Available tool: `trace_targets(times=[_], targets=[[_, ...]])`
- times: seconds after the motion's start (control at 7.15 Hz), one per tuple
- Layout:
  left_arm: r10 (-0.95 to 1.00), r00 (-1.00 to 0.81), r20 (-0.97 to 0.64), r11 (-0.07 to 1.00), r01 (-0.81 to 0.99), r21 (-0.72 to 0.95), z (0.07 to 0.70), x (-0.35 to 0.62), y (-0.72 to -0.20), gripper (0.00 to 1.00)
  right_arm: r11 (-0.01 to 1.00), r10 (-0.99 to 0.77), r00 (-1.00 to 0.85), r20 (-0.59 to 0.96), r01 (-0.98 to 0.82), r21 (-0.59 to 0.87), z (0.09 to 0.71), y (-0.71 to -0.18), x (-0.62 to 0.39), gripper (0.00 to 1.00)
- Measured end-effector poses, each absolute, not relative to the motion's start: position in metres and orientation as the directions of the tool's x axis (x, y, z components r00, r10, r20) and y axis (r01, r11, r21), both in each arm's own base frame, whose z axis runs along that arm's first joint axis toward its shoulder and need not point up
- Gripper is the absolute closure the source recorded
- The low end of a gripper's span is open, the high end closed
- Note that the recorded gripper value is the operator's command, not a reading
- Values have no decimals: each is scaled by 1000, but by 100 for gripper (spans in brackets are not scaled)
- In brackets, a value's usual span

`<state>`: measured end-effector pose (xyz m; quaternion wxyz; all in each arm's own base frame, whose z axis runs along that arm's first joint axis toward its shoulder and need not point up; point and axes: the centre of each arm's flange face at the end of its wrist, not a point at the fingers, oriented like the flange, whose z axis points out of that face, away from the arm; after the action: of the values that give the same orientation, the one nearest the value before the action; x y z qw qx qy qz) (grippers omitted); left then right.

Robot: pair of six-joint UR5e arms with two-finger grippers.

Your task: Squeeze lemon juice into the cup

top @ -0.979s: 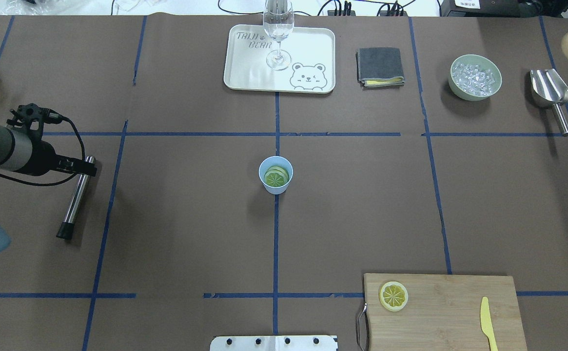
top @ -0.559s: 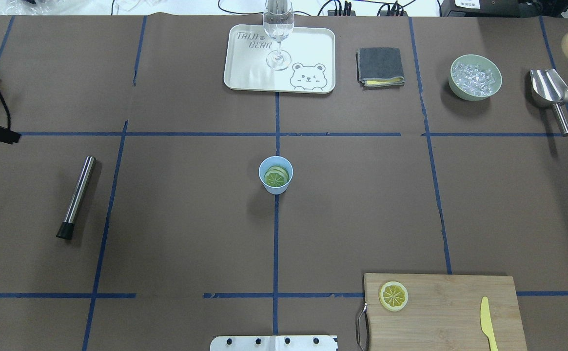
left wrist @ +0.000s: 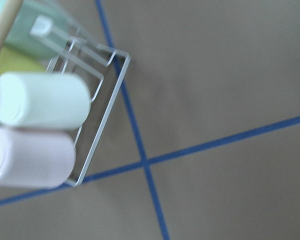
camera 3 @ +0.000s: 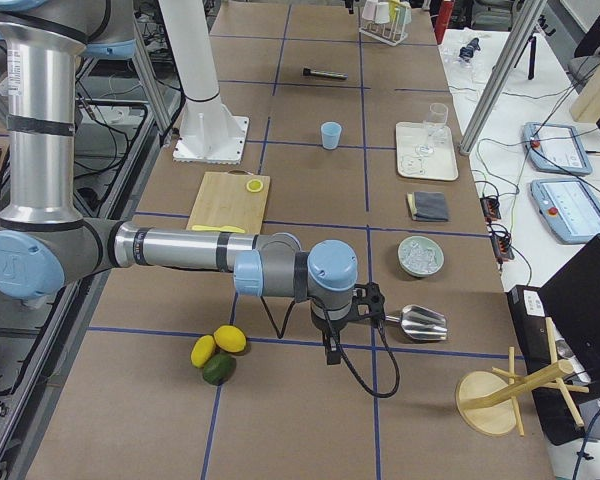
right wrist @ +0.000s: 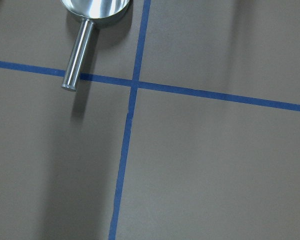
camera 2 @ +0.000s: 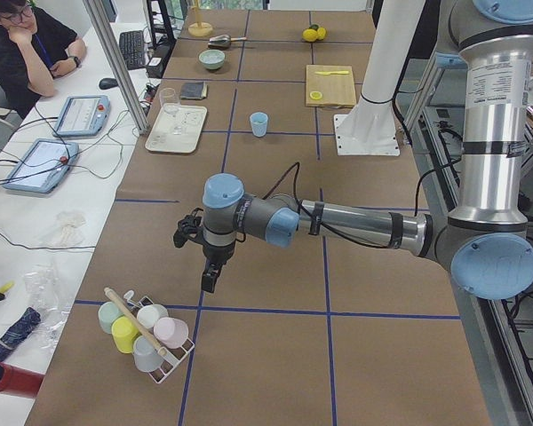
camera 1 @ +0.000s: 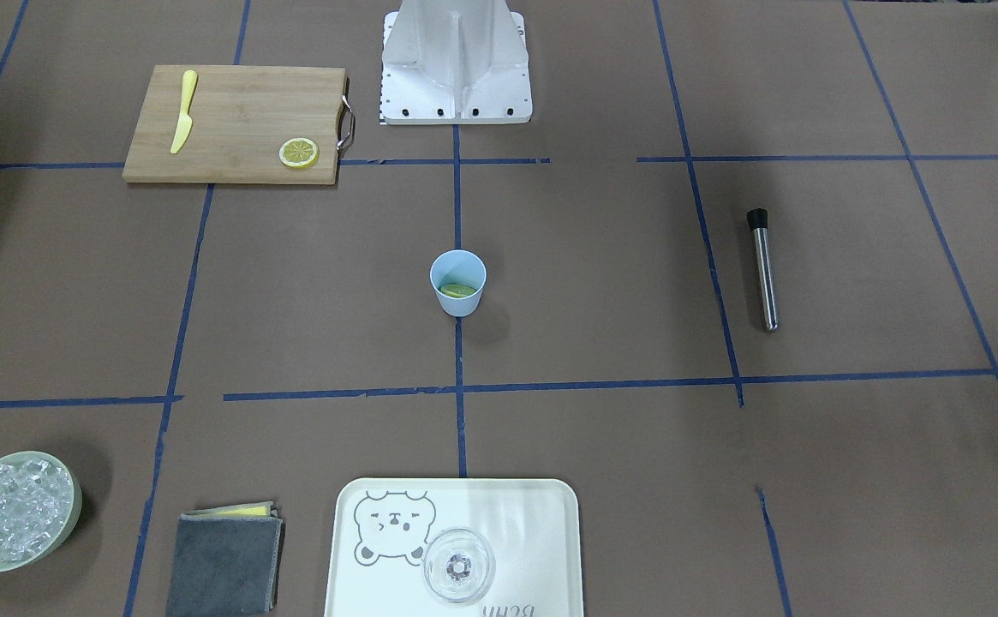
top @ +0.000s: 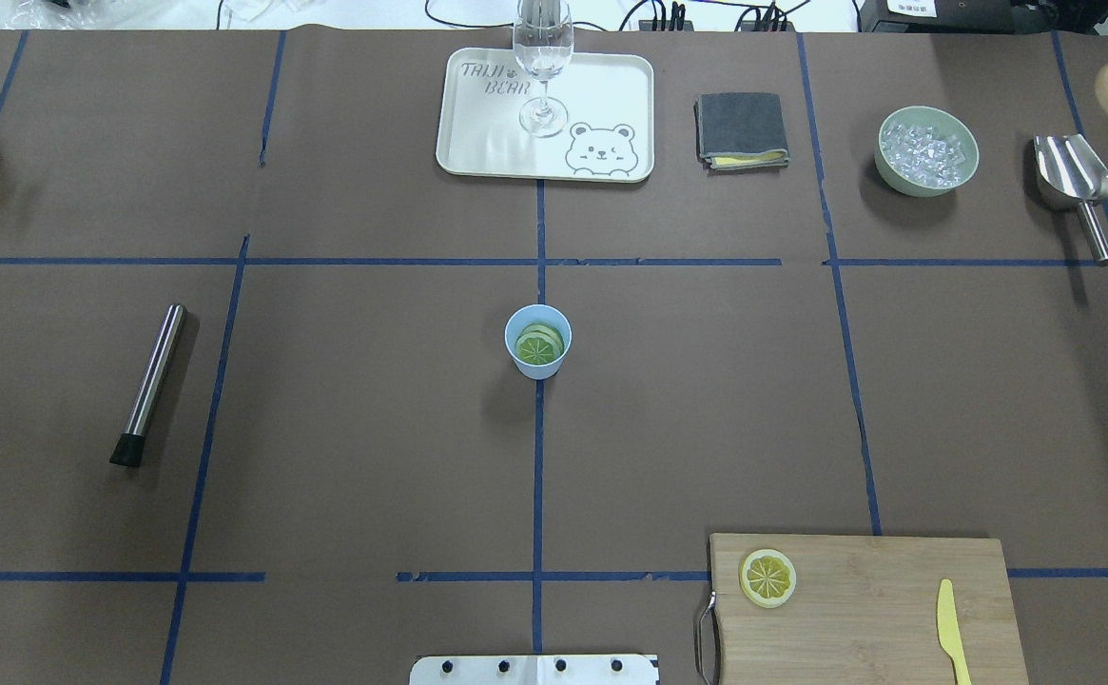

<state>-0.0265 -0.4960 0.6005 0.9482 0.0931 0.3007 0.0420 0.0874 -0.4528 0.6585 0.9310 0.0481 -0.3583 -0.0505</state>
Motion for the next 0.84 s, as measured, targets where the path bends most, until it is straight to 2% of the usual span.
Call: trace_targets(times=[0.42,0.84], targets=[[72,705,-705,990,38,139,600,-51,-468,0,990,-129,738,662,61,126,659,-453,87,0],[70,692,-719,990,42,136,598,-51,-466,0,991,-125,736,666,58,122,660,-452,87,0]])
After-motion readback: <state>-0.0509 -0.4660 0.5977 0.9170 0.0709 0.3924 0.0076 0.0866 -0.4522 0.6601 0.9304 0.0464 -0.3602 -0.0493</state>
